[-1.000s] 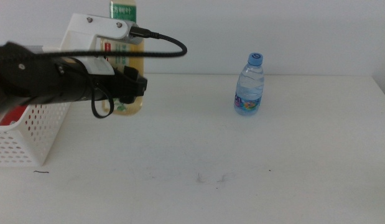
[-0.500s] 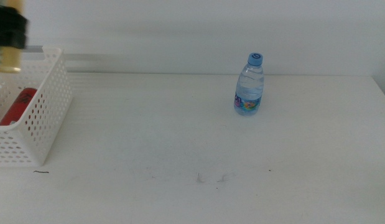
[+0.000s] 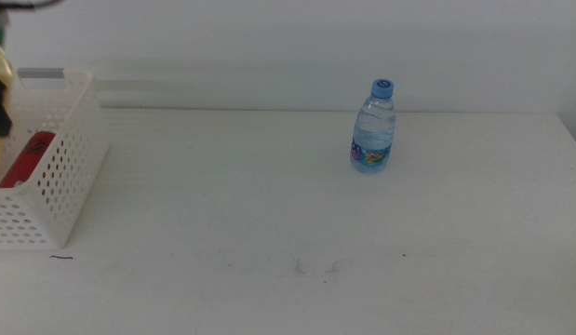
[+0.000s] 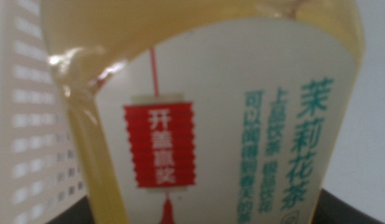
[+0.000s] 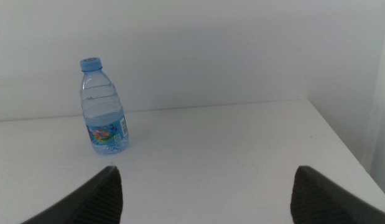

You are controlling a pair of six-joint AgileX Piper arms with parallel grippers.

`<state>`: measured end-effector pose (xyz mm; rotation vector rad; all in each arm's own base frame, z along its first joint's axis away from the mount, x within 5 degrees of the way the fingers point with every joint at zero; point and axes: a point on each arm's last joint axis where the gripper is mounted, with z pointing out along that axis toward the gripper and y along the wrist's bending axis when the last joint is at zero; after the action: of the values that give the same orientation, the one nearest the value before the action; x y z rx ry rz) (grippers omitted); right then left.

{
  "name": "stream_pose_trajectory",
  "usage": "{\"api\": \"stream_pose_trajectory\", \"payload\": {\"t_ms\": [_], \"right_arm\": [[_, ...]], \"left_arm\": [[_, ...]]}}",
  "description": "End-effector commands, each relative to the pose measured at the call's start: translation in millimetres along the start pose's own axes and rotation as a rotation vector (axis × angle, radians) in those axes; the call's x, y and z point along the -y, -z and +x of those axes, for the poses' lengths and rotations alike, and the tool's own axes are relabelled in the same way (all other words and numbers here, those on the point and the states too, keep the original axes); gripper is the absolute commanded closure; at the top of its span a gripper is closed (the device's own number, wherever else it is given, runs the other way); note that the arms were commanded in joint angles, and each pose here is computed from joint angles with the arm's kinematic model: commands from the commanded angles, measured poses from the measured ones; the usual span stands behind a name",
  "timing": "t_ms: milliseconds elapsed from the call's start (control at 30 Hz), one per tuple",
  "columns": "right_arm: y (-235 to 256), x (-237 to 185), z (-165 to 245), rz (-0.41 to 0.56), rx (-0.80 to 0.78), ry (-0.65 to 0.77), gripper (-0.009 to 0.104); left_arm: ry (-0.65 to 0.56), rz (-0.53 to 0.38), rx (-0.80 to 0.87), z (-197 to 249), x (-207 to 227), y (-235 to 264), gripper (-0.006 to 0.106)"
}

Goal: Use arms to grab the bottles and put them into the dustbin to the left of the table.

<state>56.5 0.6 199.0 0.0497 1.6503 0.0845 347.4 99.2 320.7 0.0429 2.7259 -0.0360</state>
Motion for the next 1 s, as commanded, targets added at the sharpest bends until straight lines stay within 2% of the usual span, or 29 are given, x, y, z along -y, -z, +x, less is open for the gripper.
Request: {"api": "stream_pose_trajectory", "payload": {"t_ms": [0,233,333,433,633,667,867,967], "right_arm": [[0,0,0,0.005,0.010,0.009,0.012],[0,0,0,0.005,0.010,0.009,0.012],[0,0,0,0.005,0.010,0.009,0.012],[0,0,0,0.005,0.010,0.009,0.012],[0,0,0,0.005,0.010,0.009,0.012],[0,0,0,0.005,0.010,0.009,0.012],[0,0,0,0.005,0.010,0.009,0.012],[0,0,0,0.005,0.010,0.009,0.012]], "left_arm": [[0.001,0.012,0.020,-8,-3,-9,0.090],[0.001,0.031,-0.061,-10,-12,-58,0.089],[0.003,0.028,-0.070,-10,-15,-70,0.084],[-0.016,0.028,-0.074,-10,-17,-78,0.066],[-0.047,0.033,-0.069,-12,-16,-75,0.012],[-0.047,0.043,-0.068,-13,-14,-70,0.006],[-0.088,0.074,0.067,-16,18,8,0.007],[-0.109,0.132,0.154,-5,50,64,0.007]]}}
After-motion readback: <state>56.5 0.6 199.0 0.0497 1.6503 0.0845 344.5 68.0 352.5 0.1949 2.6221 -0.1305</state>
